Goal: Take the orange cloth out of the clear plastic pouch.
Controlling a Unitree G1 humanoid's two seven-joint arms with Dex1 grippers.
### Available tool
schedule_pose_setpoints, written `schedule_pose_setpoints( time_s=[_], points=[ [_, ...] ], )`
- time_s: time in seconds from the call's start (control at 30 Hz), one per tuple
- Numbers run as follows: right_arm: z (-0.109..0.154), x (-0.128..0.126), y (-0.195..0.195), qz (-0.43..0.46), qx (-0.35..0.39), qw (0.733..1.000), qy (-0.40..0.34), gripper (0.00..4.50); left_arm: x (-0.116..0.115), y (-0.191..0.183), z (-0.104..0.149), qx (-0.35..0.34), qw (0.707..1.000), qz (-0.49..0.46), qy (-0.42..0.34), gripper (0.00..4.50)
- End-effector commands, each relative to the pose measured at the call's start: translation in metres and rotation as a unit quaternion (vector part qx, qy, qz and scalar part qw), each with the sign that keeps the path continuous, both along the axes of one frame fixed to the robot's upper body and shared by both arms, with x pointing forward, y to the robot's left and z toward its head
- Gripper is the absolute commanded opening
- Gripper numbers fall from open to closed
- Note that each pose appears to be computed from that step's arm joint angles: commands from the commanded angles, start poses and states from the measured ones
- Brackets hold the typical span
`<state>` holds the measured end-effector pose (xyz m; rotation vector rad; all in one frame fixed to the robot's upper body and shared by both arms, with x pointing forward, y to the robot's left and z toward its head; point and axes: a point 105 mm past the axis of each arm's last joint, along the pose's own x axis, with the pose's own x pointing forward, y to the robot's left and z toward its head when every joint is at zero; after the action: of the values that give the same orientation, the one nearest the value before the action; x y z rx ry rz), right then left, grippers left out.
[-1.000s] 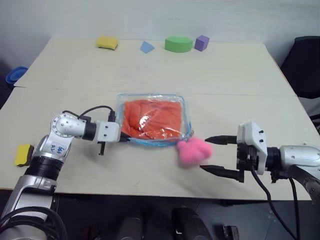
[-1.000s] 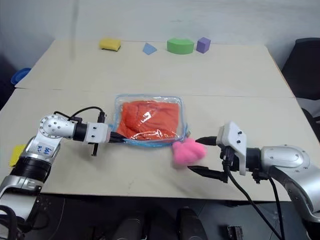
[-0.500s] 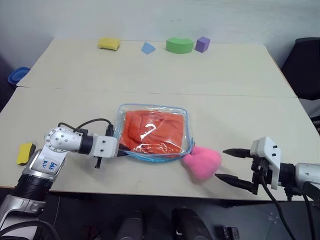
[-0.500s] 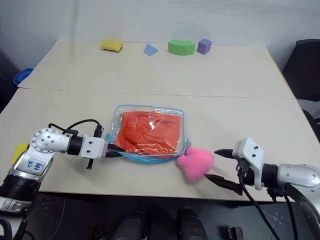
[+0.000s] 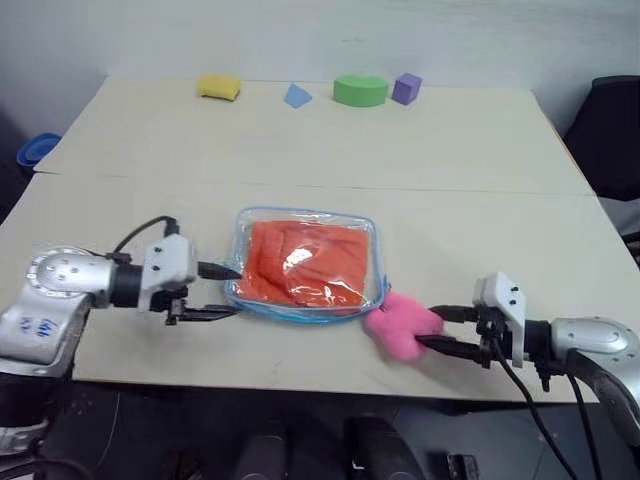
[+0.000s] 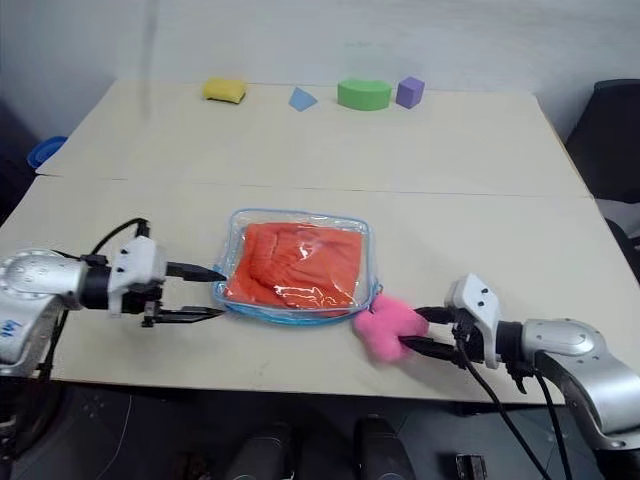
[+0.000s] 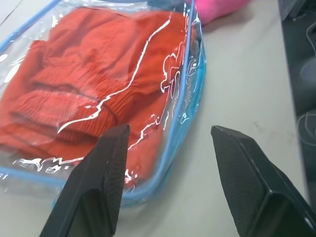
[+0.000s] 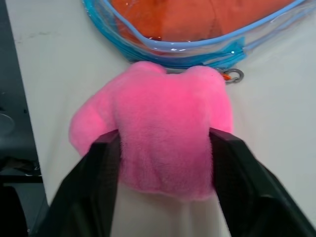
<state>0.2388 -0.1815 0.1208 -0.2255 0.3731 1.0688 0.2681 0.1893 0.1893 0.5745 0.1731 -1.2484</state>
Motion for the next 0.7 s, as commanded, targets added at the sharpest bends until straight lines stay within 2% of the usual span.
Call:
schedule_pose_setpoints(
  time_s=[0.03, 0.17, 0.3, 0.53, 0.63, 0.7],
  points=[
    [0.017, -0.017, 0.006, 0.034, 0.012, 0.999, -0.007, 1.29, -0.004, -0.006, 0.012, -0.012, 1.000, 0.001, -0.014, 2.79],
    [0.021, -0.036, 0.032, 0.076, 0.038, 0.996, 0.006, 0.01, -0.006, -0.021, 0.010, -0.016, 1.000, -0.017, -0.012, 2.79],
    [0.023, -0.043, 0.054, 0.096, 0.081, 0.992, 0.027, 0.01, -0.004, -0.030, 0.012, -0.018, 0.999, -0.028, -0.013, 2.79],
    [-0.019, -0.023, 0.078, 0.063, 0.038, 0.997, 0.035, 0.01, 0.000, -0.060, 0.002, -0.012, 0.996, -0.087, -0.002, 2.79],
    [-0.022, -0.017, 0.077, 0.048, 0.031, 0.998, 0.031, 0.01, 0.001, -0.074, -0.004, -0.005, 0.993, -0.115, 0.003, 2.79],
    [-0.019, -0.017, 0.074, 0.038, 0.037, 0.998, 0.037, 0.47, 0.001, -0.082, -0.006, -0.004, 0.991, -0.134, 0.012, 2.79]
  ],
)
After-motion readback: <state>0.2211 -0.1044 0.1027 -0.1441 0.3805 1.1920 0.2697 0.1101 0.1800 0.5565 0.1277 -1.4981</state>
